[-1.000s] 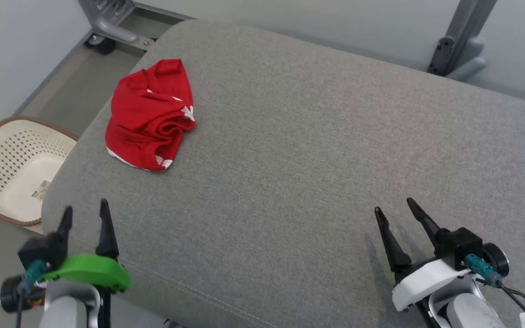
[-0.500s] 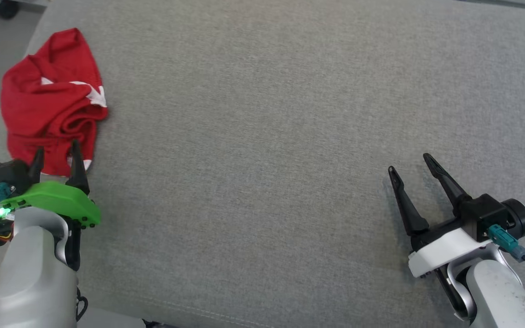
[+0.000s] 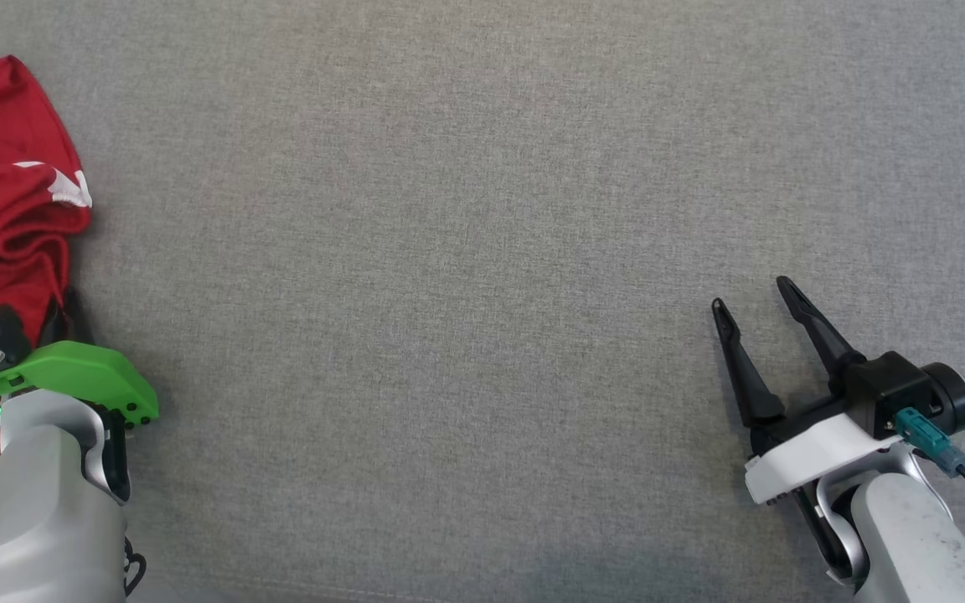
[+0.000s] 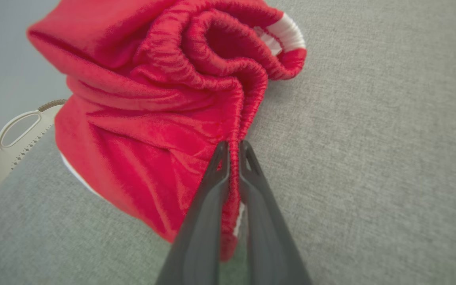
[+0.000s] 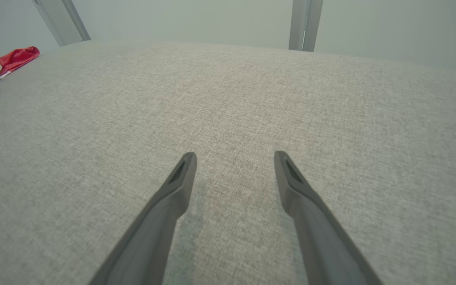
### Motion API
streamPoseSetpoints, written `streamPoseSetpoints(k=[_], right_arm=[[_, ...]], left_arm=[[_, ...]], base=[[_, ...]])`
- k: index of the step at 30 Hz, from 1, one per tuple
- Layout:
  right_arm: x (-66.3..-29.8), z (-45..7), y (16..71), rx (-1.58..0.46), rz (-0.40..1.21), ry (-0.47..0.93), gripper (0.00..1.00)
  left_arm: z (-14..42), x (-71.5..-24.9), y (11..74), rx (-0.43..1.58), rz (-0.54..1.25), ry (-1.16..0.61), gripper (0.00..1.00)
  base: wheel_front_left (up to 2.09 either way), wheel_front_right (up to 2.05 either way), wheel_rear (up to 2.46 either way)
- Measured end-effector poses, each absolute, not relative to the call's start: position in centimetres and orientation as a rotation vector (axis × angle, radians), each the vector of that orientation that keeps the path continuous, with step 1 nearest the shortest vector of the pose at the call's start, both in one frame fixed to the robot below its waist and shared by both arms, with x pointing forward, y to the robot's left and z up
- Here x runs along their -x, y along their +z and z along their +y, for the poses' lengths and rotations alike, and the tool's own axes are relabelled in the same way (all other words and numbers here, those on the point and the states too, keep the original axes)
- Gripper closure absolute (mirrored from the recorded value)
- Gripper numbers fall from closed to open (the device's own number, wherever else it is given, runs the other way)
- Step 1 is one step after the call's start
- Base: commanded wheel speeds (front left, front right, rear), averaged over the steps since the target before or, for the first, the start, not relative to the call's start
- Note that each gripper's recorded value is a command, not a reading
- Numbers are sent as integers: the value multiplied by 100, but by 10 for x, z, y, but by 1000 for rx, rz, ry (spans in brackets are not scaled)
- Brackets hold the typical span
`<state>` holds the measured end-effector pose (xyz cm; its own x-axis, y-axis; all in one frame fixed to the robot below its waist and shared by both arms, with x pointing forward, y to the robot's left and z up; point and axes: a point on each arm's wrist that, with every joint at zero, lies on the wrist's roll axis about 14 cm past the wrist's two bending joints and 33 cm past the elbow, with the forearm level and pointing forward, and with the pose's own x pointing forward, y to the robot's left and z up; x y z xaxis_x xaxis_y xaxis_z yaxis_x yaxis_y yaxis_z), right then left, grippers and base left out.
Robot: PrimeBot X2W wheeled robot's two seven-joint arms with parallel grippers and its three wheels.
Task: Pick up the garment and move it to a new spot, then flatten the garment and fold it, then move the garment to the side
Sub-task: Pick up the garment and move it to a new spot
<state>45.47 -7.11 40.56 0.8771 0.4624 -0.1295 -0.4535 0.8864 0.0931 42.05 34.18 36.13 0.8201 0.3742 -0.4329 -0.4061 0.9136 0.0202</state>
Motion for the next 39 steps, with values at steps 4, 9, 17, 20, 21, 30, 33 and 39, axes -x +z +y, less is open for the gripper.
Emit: streamPoseSetpoints(k=[4, 9, 17, 20, 21, 30, 33, 39], right_arm=[[-452, -66, 415, -86, 135, 470, 0], [-447, -57, 433, -128, 103, 461, 0], [-427, -61, 457, -156, 69, 418, 0], [-420, -71, 465, -166, 54, 382, 0], [-418, -75, 467, -167, 50, 368, 0], [-396, -123, 475, -161, 30, 225, 0], [-392, -138, 476, -158, 24, 180, 0], [-390, -154, 470, -154, 39, 130, 0]], left_arm=[[343, -423, 376, 70, 402, 393, 100], [333, -454, 442, 33, 195, 292, 100], [219, -491, 542, -7, -86, -44, 100], [147, -494, 578, 47, -180, -230, 100], [126, -493, 589, 92, -208, -282, 100], [-3, -447, 684, 566, -369, -658, 100], [-17, -444, 670, 608, -310, -653, 100], [-1, -461, 563, 573, -48, -497, 100]], base=[[0, 0, 0], [0, 0, 0], [0, 0, 0], [0, 0, 0], [0, 0, 0], [0, 0, 0], [0, 0, 0], [0, 0, 0]])
